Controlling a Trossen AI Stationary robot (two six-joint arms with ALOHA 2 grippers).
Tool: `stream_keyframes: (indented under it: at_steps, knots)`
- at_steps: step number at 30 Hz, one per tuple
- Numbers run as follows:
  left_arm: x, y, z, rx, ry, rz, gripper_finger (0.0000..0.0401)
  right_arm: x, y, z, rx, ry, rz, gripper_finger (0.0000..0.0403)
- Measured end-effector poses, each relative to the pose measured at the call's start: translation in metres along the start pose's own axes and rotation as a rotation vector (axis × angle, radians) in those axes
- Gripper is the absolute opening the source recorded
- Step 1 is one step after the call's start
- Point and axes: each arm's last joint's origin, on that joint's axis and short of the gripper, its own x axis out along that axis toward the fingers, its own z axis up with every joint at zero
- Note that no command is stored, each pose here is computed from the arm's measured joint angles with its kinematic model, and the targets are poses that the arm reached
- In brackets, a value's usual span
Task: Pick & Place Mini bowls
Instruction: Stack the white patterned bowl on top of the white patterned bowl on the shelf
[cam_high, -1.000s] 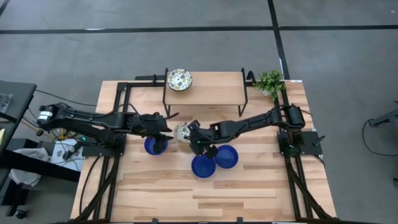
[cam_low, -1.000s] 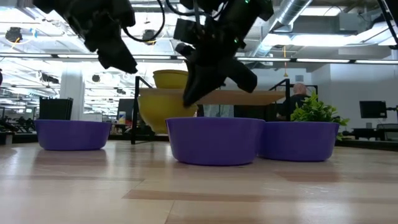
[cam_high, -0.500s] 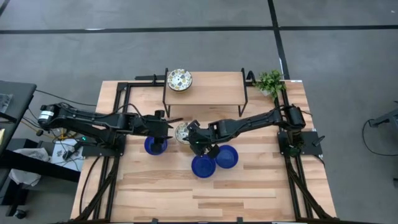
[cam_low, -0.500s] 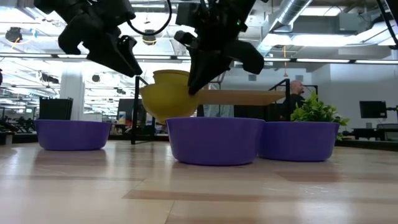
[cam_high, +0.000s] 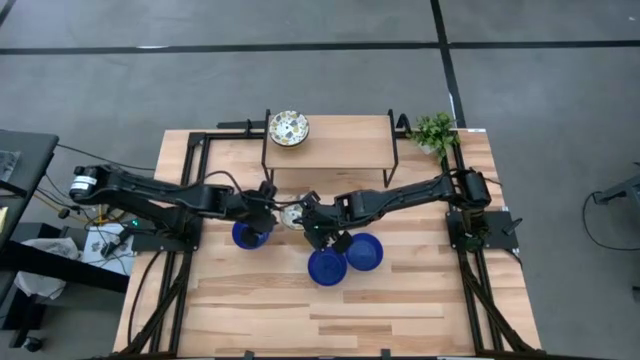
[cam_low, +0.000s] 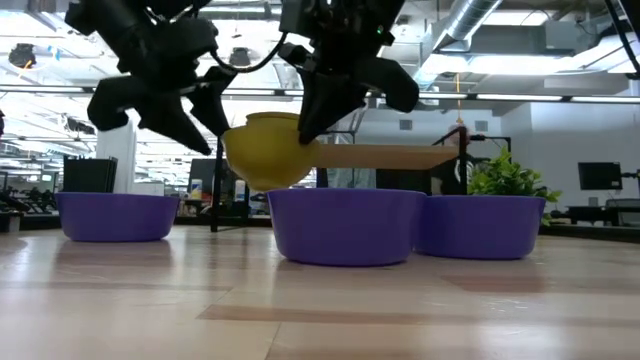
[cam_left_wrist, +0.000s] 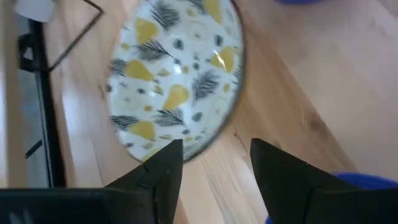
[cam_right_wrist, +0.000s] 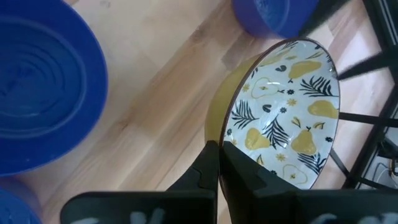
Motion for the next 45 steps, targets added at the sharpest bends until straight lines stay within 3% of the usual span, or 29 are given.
stream_keyframes:
  at_steps: [11, 25, 40, 45]
  knots:
    - [0.01, 0.001, 0.004, 0.094, -0.019, 0.019, 0.0186, 0.0, -0.001, 0.001, 0.002, -0.006, -0.009, 0.0]
    - [0.018, -0.001, 0.006, 0.12, -0.039, -0.007, 0.0182, 0.0, -0.004, 0.002, -0.008, -0.03, -0.032, 0.0]
    - [0.02, -0.003, 0.005, 0.17, -0.038, -0.036, 0.0063, -0.001, -0.005, 0.002, -0.022, -0.031, -0.045, 0.0]
    - [0.019, -0.006, 0.007, 0.254, -0.057, -0.054, 0.0033, -0.002, -0.006, 0.003, -0.031, -0.035, -0.051, 0.0]
